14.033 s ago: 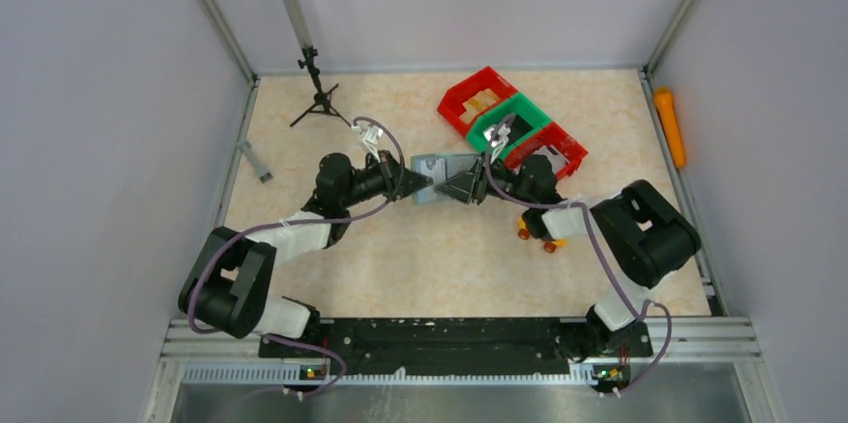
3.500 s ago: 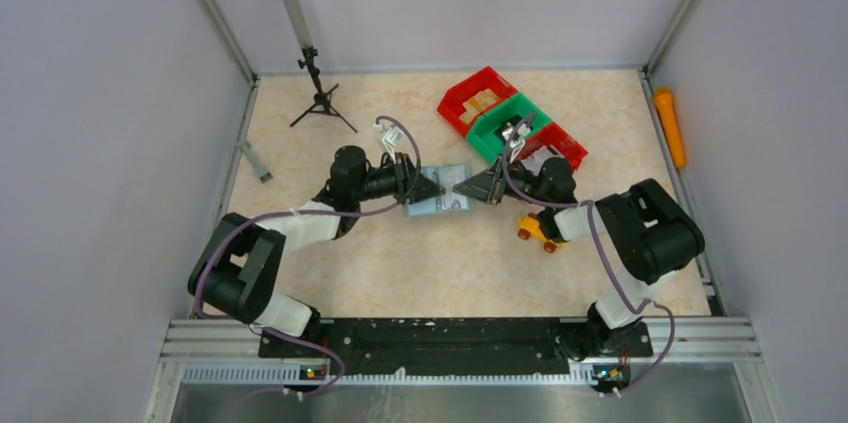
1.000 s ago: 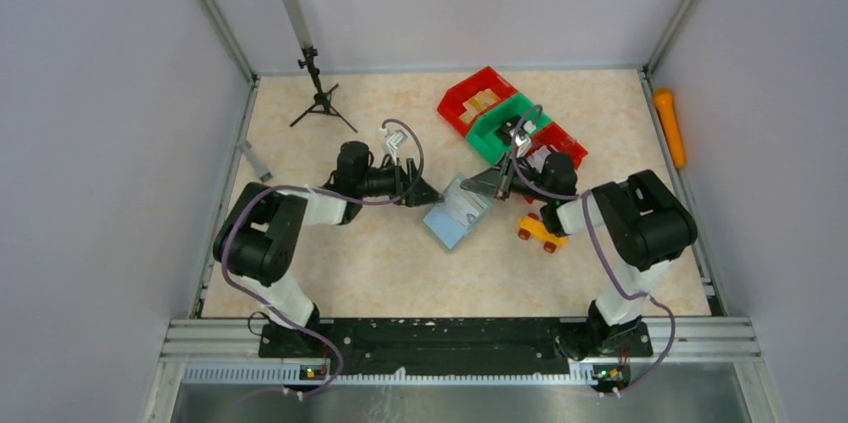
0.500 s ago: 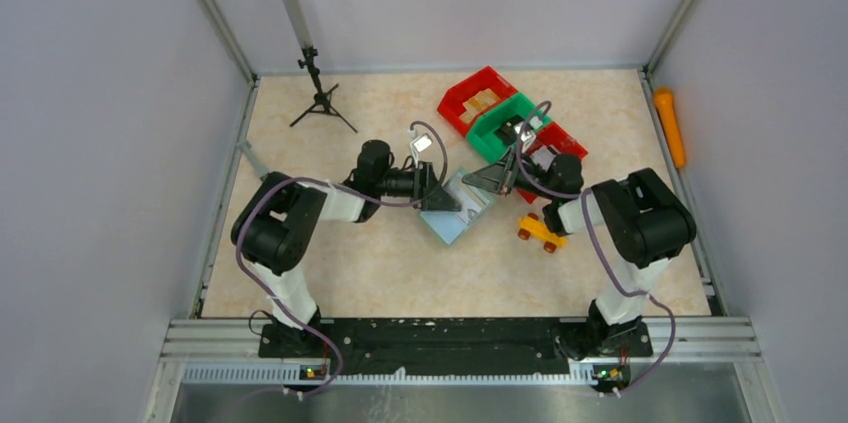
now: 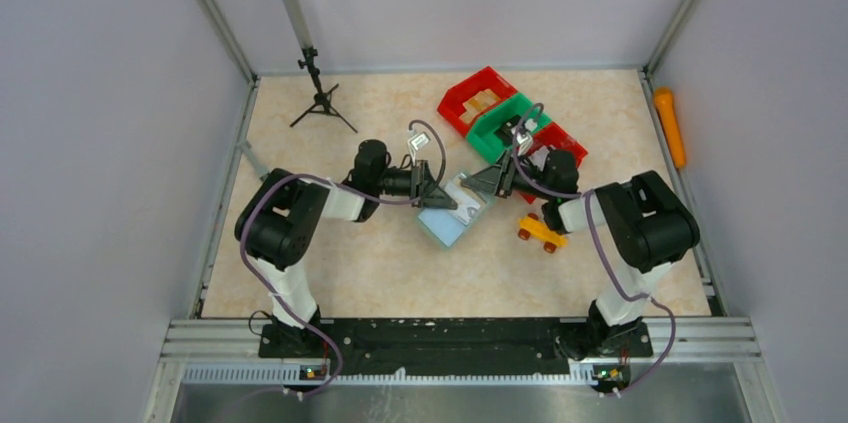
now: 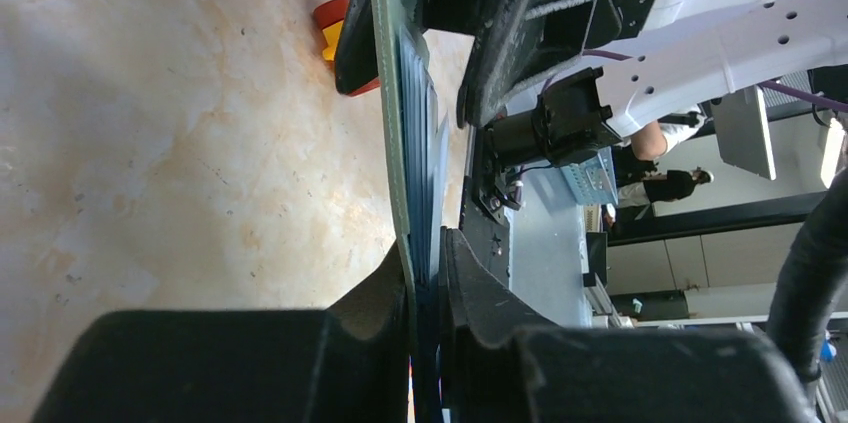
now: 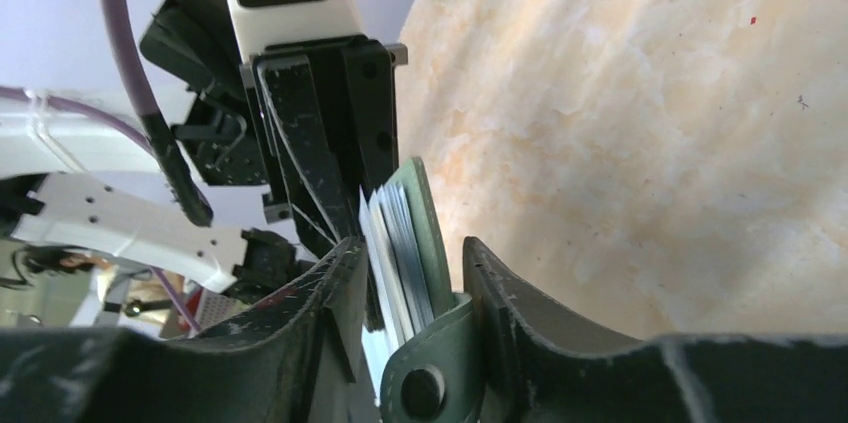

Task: Take the credit cards out of the card holder
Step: Remove the credit card from the card holder.

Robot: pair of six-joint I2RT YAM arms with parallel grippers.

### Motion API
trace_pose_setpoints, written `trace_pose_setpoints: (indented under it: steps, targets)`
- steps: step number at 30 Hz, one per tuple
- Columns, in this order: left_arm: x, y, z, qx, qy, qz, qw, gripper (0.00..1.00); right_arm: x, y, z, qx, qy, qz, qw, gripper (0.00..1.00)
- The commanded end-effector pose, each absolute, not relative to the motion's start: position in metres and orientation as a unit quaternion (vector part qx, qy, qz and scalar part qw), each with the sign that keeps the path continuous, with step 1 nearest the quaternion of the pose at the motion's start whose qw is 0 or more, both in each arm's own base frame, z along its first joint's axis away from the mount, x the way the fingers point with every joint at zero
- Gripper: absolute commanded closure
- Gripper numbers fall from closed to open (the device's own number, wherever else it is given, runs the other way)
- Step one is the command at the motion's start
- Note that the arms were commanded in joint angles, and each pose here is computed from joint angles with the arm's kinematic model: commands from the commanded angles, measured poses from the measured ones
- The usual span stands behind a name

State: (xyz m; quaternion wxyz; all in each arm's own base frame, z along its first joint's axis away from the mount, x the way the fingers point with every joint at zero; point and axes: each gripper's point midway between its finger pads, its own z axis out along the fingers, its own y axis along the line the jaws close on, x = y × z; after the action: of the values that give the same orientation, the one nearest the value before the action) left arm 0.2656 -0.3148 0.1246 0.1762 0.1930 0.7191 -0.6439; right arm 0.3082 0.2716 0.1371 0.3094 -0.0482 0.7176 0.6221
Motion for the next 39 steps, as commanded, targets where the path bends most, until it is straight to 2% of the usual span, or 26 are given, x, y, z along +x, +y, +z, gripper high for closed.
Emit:
trace_pose_setpoints:
  steps: [1,4,8,11,13,16,18,22,29,37,39]
  targets:
    - [0.276,-0.311,0.154,0.212,0.691,-0.652,0.227,0.9,0.302,0.284,0.155,-0.119,0.703,0.619,0.33,0.55]
    - [0.277,-0.309,0.154,0.209,0.693,-0.651,0.228,0.9,0.298,0.289,0.156,-0.137,0.702,0.616,0.329,0.52]
    - [0.283,-0.305,0.151,0.193,0.7,-0.648,0.232,0.9,0.295,0.292,0.157,-0.147,0.701,0.618,0.325,0.54]
    - [0.287,-0.301,0.151,0.182,0.701,-0.649,0.235,0.87,0.294,0.293,0.156,-0.153,0.703,0.615,0.323,0.69]
    - [0.288,-0.299,0.152,0.179,0.701,-0.648,0.238,0.85,0.295,0.294,0.156,-0.154,0.705,0.611,0.324,0.84]
    - [0.291,-0.296,0.15,0.172,0.705,-0.642,0.247,0.63,0.296,0.294,0.156,-0.152,0.706,0.61,0.326,0.97]
    - [0.293,-0.293,0.15,0.165,0.711,-0.634,0.256,0.48,0.297,0.293,0.156,-0.147,0.708,0.607,0.329,1.0]
    - [0.3,-0.283,0.149,0.152,0.729,-0.6,0.292,0.34,0.3,0.291,0.157,-0.137,0.71,0.601,0.34,1.0]
    - [0.303,-0.259,0.163,0.142,0.749,-0.519,0.387,0.27,0.307,0.284,0.16,-0.118,0.715,0.582,0.369,1.0]
    - [0.299,-0.245,0.182,0.135,0.737,-0.494,0.441,0.26,0.311,0.271,0.173,-0.102,0.699,0.574,0.415,1.0]
    - [0.293,-0.247,0.186,0.143,0.727,-0.506,0.441,0.31,0.309,0.269,0.176,-0.101,0.693,0.576,0.421,1.0]
